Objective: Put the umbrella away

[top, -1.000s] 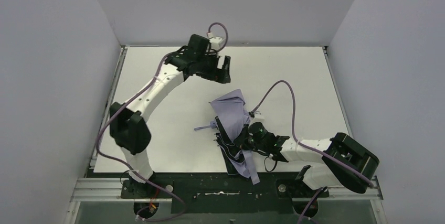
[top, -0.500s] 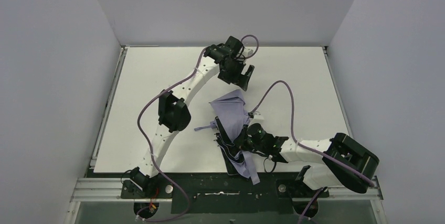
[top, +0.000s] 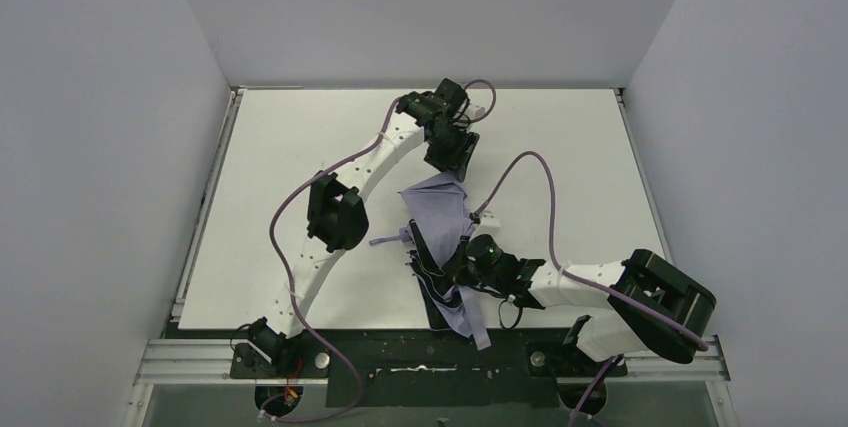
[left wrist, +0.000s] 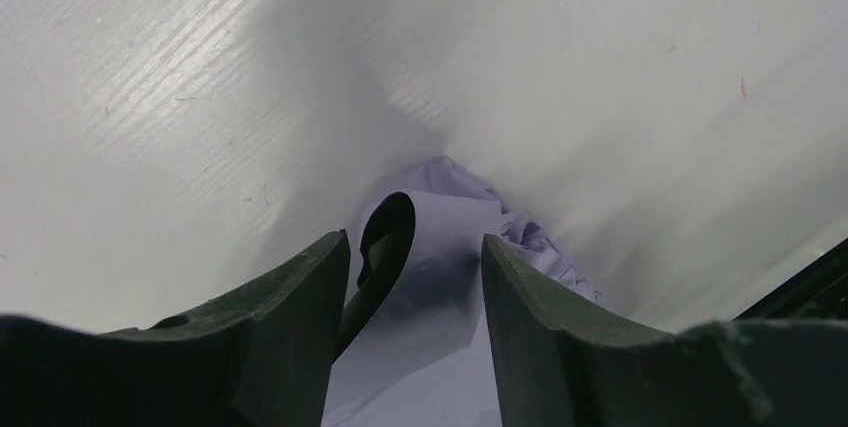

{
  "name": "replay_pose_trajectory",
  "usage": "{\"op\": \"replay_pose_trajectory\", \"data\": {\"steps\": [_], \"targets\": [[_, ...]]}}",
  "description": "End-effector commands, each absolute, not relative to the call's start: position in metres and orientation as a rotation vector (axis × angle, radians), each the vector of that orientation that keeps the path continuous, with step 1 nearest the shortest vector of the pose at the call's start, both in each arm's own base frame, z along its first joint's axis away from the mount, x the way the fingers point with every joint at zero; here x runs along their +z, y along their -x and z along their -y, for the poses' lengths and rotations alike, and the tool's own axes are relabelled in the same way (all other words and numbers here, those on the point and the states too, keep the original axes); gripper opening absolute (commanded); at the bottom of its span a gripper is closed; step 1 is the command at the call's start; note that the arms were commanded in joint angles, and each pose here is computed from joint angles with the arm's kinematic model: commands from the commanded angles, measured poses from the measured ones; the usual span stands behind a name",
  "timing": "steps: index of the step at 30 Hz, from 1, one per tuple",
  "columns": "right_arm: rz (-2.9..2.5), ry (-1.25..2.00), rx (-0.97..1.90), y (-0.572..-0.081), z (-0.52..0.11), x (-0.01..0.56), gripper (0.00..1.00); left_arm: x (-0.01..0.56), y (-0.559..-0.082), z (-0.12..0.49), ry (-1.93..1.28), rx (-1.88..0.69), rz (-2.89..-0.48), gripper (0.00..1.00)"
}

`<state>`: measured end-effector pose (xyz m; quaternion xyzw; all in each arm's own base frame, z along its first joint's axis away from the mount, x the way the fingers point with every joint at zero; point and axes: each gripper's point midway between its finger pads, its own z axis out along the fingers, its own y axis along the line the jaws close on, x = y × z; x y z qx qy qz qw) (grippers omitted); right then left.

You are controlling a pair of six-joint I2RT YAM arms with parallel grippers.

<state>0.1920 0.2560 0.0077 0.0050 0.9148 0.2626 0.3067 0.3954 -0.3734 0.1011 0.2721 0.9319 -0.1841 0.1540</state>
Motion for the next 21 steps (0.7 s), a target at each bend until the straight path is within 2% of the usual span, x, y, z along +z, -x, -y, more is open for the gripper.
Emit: {"op": "replay_pose_trajectory", "data": {"steps": [1, 5, 12, 16, 21], "targets": [[-2.651, 0.061, 0.306, -0.152, -0.188, -0.055, 0.0, 0.106, -0.393, 0.388, -0.803, -0.614, -2.638, 0.45], [-2.652, 0.066, 0.303, -0.151, -0.188, -0.056, 0.0, 0.101, -0.388, 0.391, -0.823, -0.653, -2.652, 0.32], [-2.659, 0.07, 0.296, -0.149, -0.188, -0.058, 0.0, 0.106, -0.384, 0.397, -0.834, -0.72, -2.637, 0.0], [-2.666, 0.077, 0.289, -0.147, -0.188, -0.06, 0.0, 0.119, -0.396, 0.399, -0.734, -0.786, -2.617, 0.0], [-2.669, 0.078, 0.281, -0.145, -0.19, -0.062, 0.0, 0.143, -0.432, 0.391, -0.458, -0.877, -2.559, 0.0]]}}
